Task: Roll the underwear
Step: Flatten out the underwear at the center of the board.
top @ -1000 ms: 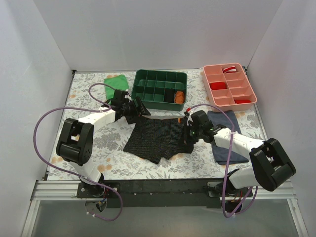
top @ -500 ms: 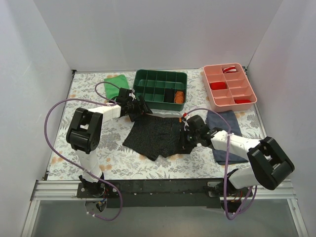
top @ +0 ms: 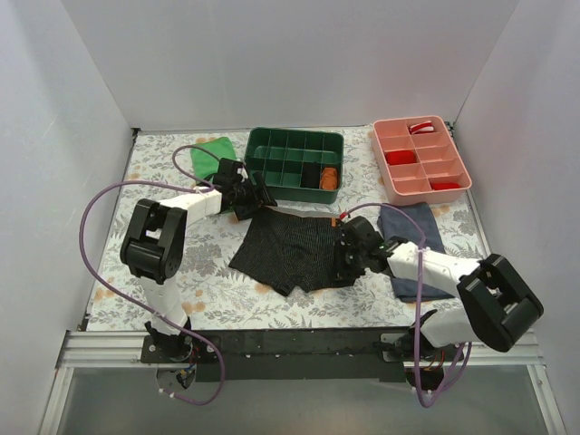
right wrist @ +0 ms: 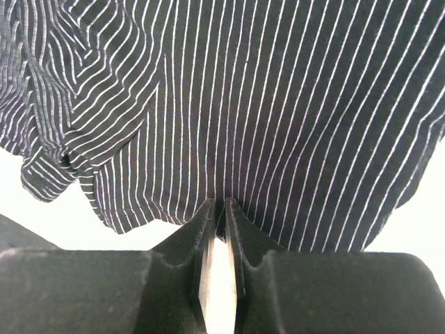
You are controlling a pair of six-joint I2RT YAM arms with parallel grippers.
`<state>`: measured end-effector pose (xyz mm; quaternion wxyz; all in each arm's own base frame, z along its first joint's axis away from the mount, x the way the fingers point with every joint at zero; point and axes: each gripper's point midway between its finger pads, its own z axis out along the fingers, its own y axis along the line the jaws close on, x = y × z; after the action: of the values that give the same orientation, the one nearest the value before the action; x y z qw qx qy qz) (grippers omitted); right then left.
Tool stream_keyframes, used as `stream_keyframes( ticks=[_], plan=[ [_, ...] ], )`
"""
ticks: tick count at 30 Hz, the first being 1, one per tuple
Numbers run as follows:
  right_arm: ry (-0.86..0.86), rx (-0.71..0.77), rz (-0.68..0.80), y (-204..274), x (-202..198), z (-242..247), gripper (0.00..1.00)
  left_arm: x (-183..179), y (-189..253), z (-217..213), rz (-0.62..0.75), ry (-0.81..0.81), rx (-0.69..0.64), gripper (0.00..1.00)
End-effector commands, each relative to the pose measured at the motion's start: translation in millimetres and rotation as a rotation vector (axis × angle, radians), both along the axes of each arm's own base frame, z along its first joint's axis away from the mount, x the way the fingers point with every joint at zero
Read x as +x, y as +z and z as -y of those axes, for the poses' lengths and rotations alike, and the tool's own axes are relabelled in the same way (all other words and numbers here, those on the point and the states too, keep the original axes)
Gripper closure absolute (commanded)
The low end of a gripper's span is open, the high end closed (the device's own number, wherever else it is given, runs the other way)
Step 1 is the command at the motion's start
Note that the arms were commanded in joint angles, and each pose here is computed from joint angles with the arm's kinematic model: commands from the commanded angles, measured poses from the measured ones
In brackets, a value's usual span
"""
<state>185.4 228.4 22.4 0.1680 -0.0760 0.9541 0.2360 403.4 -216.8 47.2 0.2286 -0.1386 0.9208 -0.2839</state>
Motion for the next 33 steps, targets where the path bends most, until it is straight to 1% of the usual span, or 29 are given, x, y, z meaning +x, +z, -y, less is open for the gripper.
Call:
stream_keyframes(
  ticks=[1, 3, 4, 5, 6, 7, 8, 9, 10, 11, 14, 16, 17, 19, 20, 22, 25, 30, 33],
  plan=[
    [0.018, -0.111, -0.015, 2, -26, 31, 0.82, -9, 44, -6, 0.074, -0.011, -0.001, 0.28],
    [0.027, -0.085, 0.025, 16, -23, 28, 0.80, -19, 48, -10, 0.060, 0.004, -0.007, 0.28],
    [0.021, -0.072, 0.054, 27, -20, 28, 0.78, -24, 58, -10, 0.071, 0.002, -0.020, 0.27],
    [0.012, -0.057, 0.077, 34, -17, 27, 0.73, -28, 63, -10, 0.071, 0.014, -0.032, 0.26],
    [0.018, -0.015, 0.103, 45, -14, 21, 0.71, -31, 68, -10, 0.079, 0.016, -0.038, 0.22],
    [0.001, 0.021, 0.151, 61, -9, 18, 0.66, -38, 78, -11, 0.096, 0.015, -0.054, 0.22],
    [-0.036, 0.045, 0.163, 69, -5, 17, 0.49, -42, 84, -9, 0.100, 0.014, -0.071, 0.22],
    [-0.075, 0.052, 0.213, 79, 3, 20, 0.42, -46, 88, -8, 0.106, 0.006, -0.082, 0.21],
    [-0.123, 0.048, 0.233, 87, 10, 25, 0.37, -52, 94, -2, 0.112, -0.018, -0.099, 0.19],
    [-0.173, 0.006, 0.212, 82, 9, 36, 0.31, -56, 102, 2, 0.131, -0.037, -0.109, 0.17],
    [-0.283, -0.044, 0.176, 71, 16, 60, 0.30, -64, 112, 19, 0.149, -0.111, -0.103, 0.13],
    [-0.312, -0.030, 0.125, 57, 13, 68, 0.29, -73, 109, 32, 0.153, -0.173, -0.053, 0.11],
    [-0.318, -0.016, 0.120, 54, 14, 68, 0.29, -69, 111, 36, 0.165, -0.176, -0.027, 0.11],
    [-0.331, 0.012, 0.097, 48, 12, 70, 0.30, -74, 96, 45, 0.138, -0.221, 0.026, 0.10],
    [-0.317, 0.030, 0.069, 41, 6, 68, 0.30, -70, 95, 45, 0.141, -0.213, 0.051, 0.11],
    [-0.324, 0.059, 0.085, 41, 9, 68, 0.31, -76, 85, 50, 0.117, -0.235, 0.065, 0.10],
    [-0.342, 0.047, 0.081, 33, 8, 75, 0.33, -81, 82, 60, 0.110, -0.268, 0.056, 0.10],
    [-0.337, 0.058, 0.042, 17, 2, 76, 0.42, -87, 84, 75, 0.106, -0.295, 0.044, 0.10],
    [-0.325, 0.095, 0.041, 15, 2, 70, 0.47, -94, 81, 78, 0.086, -0.298, 0.036, 0.10]
  ],
)
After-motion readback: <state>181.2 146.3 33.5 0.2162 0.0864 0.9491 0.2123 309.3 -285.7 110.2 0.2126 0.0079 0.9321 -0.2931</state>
